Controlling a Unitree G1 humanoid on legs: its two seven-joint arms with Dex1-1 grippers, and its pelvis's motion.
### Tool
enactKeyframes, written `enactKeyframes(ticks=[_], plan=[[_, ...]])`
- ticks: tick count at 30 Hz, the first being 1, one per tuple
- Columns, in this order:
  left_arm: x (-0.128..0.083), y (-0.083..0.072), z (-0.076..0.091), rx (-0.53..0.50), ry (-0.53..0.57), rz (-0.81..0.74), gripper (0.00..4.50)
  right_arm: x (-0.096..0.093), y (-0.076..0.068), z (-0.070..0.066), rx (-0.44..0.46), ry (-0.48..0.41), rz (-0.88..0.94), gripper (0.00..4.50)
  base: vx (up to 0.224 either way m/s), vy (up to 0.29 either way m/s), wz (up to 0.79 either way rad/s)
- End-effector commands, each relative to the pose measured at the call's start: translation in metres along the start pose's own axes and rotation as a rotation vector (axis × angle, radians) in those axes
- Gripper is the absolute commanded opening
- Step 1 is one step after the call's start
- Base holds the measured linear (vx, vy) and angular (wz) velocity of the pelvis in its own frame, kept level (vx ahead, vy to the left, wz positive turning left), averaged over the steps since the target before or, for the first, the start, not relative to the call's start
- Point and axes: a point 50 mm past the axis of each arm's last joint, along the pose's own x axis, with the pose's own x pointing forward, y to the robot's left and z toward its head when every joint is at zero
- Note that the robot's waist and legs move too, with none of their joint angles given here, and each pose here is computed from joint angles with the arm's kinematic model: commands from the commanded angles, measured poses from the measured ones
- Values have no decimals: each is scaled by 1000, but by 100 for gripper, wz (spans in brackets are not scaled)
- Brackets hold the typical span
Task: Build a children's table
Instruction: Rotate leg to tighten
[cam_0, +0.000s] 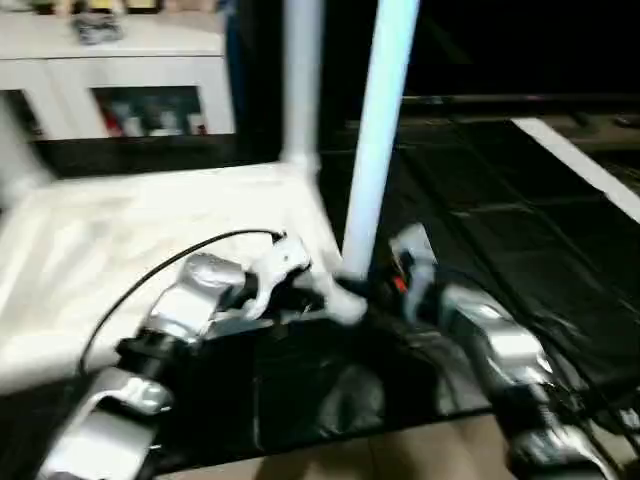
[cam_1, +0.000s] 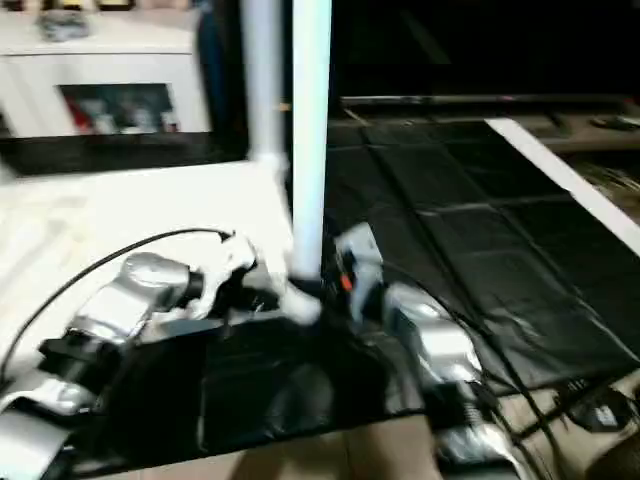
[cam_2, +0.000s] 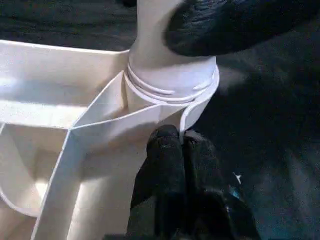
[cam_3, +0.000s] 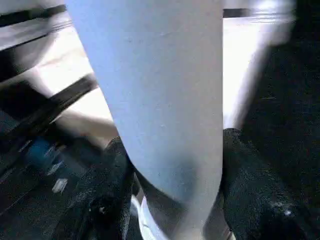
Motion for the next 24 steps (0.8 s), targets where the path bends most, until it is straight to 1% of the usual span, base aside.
enactKeyframes(ticks=[1,2,5,8,10,12,14,15,19,21,22,23,24], plan=[[22,-13,29,8,-93,2,0,35,45,-8,52,55,131,207,0,0,0],[22,-12,32,-2,-102,23,0,39,46,-7,33,62,97,207,0,0,0],[20,-11,32,12,-101,30,0,41,47,-9,22,80,69,203,0,0,0],[18,-10,31,18,-96,27,0,41,47,-10,7,73,71,203,0,0,0],[15,-9,28,24,-87,25,0,40,47,-10,8,64,84,268,0,0,0],[12,-8,25,32,-80,14,0,37,44,-10,10,59,102,268,0,0,0],[10,-7,23,38,-77,6,0,34,42,-11,0,52,115,297,0,0,0],[9,-7,23,42,-74,2,0,32,40,-11,0,48,118,297,0,0,0],[2,-6,19,75,-59,-43,0,12,27,-10,-31,29,178,336,0,0,0],[0,-6,17,89,-50,-68,0,4,21,-10,-48,33,191,355,0,0,0],[0,-6,16,91,-48,-71,0,3,21,-10,-50,33,194,364,0,0,0],[-2,-7,15,100,-40,-89,0,-2,18,-9,-61,34,209,381,0,0,0],[-6,-7,11,118,-22,-125,0,-14,11,-7,-88,41,255,381,0,0,0]])
